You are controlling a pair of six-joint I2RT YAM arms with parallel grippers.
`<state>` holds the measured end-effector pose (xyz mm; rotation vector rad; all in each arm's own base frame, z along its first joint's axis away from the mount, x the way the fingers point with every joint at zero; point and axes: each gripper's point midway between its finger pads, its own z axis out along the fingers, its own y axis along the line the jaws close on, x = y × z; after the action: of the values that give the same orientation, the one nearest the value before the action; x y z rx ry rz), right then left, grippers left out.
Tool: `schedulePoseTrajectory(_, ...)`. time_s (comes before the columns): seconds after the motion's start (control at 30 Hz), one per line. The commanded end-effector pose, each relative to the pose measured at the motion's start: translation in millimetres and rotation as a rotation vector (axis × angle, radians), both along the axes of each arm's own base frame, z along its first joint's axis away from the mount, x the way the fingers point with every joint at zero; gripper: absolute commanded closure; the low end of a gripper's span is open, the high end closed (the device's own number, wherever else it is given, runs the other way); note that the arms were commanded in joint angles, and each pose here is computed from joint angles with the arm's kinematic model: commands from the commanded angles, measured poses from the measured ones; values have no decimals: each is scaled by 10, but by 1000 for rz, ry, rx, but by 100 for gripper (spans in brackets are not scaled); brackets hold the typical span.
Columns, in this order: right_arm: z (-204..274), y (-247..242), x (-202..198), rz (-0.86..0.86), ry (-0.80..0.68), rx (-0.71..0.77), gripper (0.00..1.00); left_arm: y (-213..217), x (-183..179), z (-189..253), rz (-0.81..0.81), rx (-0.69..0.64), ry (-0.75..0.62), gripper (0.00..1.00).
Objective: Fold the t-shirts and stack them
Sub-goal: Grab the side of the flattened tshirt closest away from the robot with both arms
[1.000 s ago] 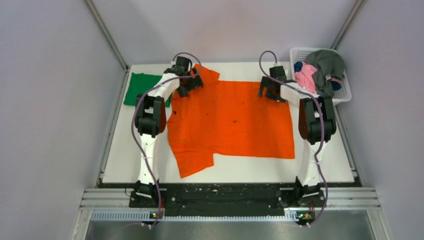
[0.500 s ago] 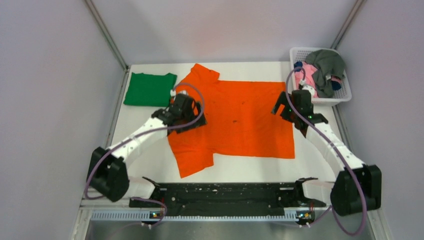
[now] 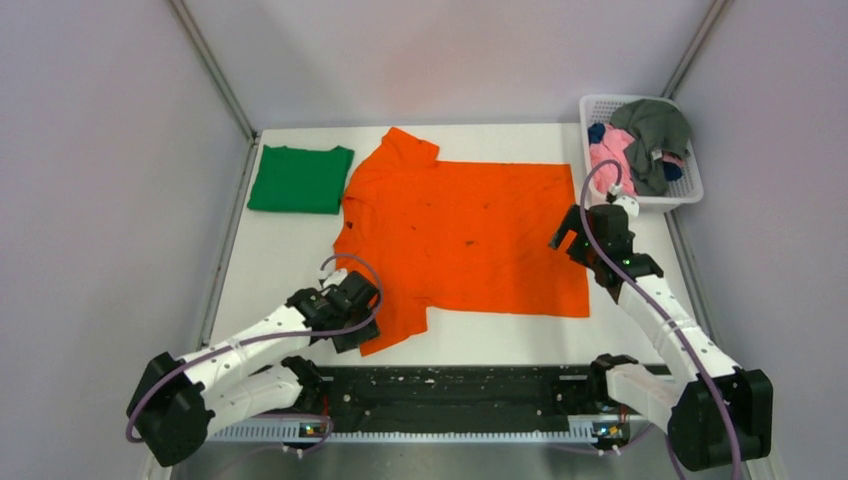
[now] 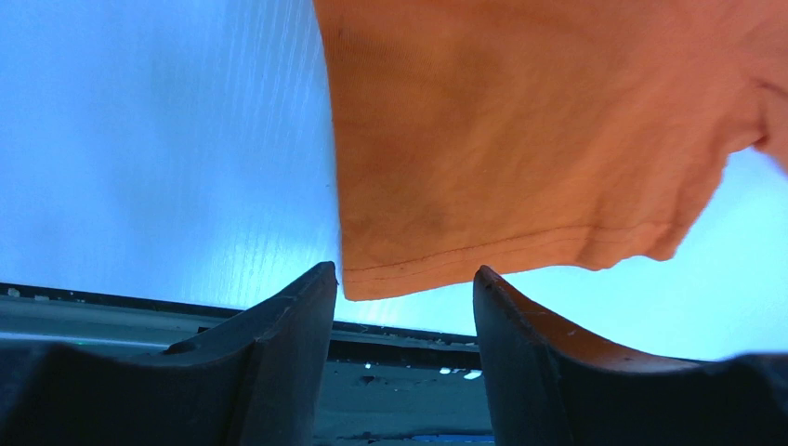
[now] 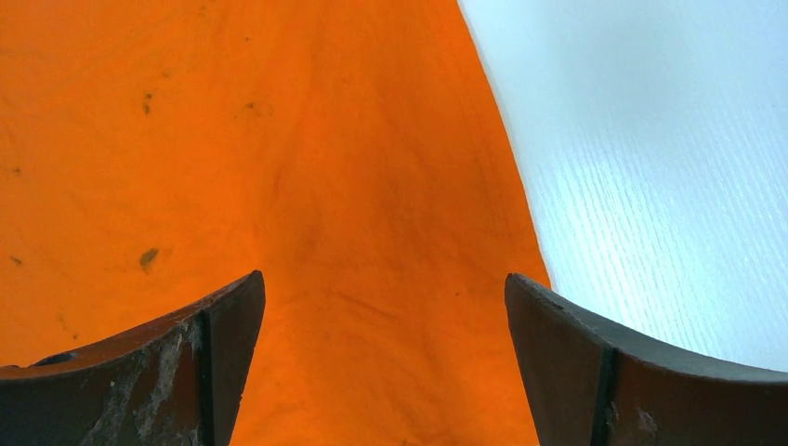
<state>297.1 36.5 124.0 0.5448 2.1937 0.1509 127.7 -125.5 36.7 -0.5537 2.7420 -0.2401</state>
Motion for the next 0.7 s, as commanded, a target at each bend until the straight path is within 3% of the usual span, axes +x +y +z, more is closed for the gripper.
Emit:
schedulePoseTrajectory(0.0, -1, -89, 22, -37, 10, -29, 1, -54, -65, -84, 10, 9, 55, 48)
schedulePoseTrajectory(0.07, -14, -93, 23, -40, 15, -31, 1, -3, -93, -118, 9, 54, 80, 54)
schedulePoseTrajectory(0.43, -89, -146, -22, -65, 41, -47, 1, -18, -92, -278, -2, 91, 115, 64)
schedulePoseTrajectory(0.47, -93, -154, -38, -70, 44, -48, 1, -39, -83, -295, -4, 86, 115, 70)
schedulePoseTrajectory(0.53, -128, -184, -96, -84, 61, -54, 1, -62, -57, -324, 0, 83, 113, 94)
schedulePoseTrajectory(0.57, -163, -203, -140, -94, 74, -57, 1, -68, -47, -334, 4, 83, 112, 100)
schedulePoseTrajectory(0.67, -309, -267, -329, -127, 125, -67, 2, -146, 12, -319, -6, 52, 89, 100)
